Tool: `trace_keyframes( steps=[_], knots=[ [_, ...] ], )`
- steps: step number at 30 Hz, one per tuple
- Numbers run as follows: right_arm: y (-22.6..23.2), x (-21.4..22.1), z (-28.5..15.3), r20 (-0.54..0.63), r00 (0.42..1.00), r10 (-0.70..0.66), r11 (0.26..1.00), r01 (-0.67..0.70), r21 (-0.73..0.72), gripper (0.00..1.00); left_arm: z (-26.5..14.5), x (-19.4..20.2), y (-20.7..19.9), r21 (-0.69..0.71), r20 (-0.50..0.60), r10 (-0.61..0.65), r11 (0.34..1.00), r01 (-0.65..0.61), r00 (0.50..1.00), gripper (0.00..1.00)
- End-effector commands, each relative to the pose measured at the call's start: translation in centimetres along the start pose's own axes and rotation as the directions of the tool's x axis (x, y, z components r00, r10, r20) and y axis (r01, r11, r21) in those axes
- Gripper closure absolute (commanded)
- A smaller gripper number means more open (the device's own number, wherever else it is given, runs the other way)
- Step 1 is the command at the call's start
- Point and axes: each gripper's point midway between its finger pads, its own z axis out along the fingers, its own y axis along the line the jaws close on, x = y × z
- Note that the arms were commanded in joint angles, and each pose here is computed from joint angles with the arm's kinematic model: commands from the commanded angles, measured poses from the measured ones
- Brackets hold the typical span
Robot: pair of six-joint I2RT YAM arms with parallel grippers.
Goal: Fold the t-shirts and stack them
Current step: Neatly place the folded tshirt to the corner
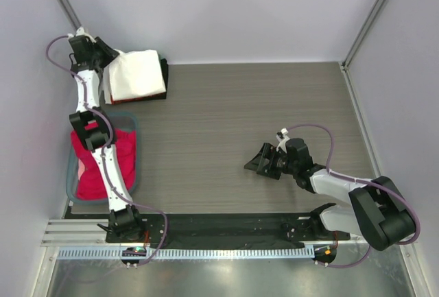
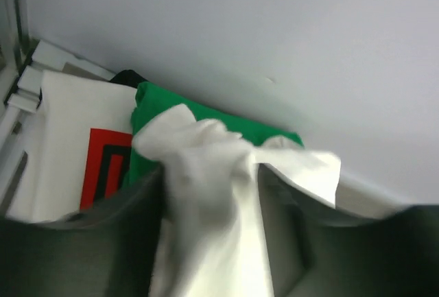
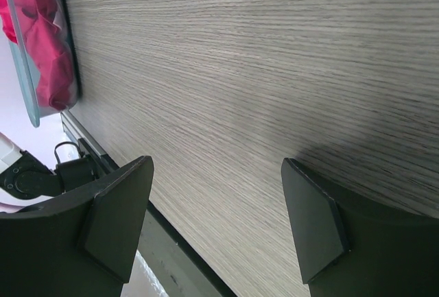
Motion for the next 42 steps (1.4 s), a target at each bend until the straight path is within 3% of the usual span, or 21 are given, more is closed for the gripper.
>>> trace_keyframes(
  steps=[1, 3, 4, 11, 18, 23, 31, 36, 41, 42],
  knots=[
    [0.7, -0.8, 0.2, 0.024, 1.000, -0.012, 0.999, 0.013, -0.033, 0.19, 0.4, -5.1, 0.9, -0.049, 0.215, 0.006, 0.999, 0.005, 0.977, 0.36],
    [0.7, -0.8, 0.2, 0.024, 1.000, -0.014, 0.999, 0.015, -0.035, 0.19, 0.6, -4.5, 1.4, -0.061, 0.199, -0.005, 0.998, 0.018, 0.980, 0.23],
    [0.7, -0.9, 0.2, 0.024, 1.000, -0.014, 0.999, 0.015, -0.035, 0.19, 0.5, -4.2, 1.3, -0.066, 0.184, -0.010, 0.998, 0.023, 0.983, 0.01],
    [0.9, -0.9, 0.0, 0.033, 0.999, -0.015, 0.999, 0.017, -0.042, 0.19, -5.2, -6.9, -1.8, -0.128, 0.221, 0.008, 0.992, 0.021, 0.975, 0.00],
    [1.0, -0.8, -0.2, 0.037, 0.999, -0.018, 0.999, 0.020, -0.049, 0.19, -12.7, -8.7, -0.9, -0.376, 0.303, 0.060, 0.925, 0.061, 0.951, 0.00],
    [1.0, -0.8, -0.2, 0.038, 0.999, -0.018, 0.998, 0.021, -0.054, 0.19, -12.4, -5.6, -3.7, -0.247, 0.192, 0.014, 0.968, 0.035, 0.981, 0.16],
    [1.0, -0.8, -0.1, 0.033, 0.999, -0.015, 0.998, 0.017, -0.062, 0.19, -7.4, -0.4, -6.2, -0.162, 0.031, -0.008, 0.987, 0.013, 0.999, 0.42],
    [1.0, -0.8, -0.1, 0.030, 1.000, -0.007, 0.998, 0.009, -0.064, 0.19, -1.7, 4.2, -3.9, -0.188, -0.053, -0.033, 0.982, 0.023, 0.998, 0.48],
    [0.9, -0.9, 0.0, 0.032, 1.000, -0.002, 0.998, 0.004, -0.066, 0.20, 3.4, 3.0, -3.3, -0.168, 0.054, 0.049, 0.985, -0.039, 0.997, 0.48],
    [0.9, -0.9, 0.0, 0.033, 0.999, -0.001, 0.998, 0.004, -0.068, 0.19, 4.3, 1.9, -3.3, -0.159, 0.122, 0.067, 0.986, -0.047, 0.990, 0.46]
  ],
)
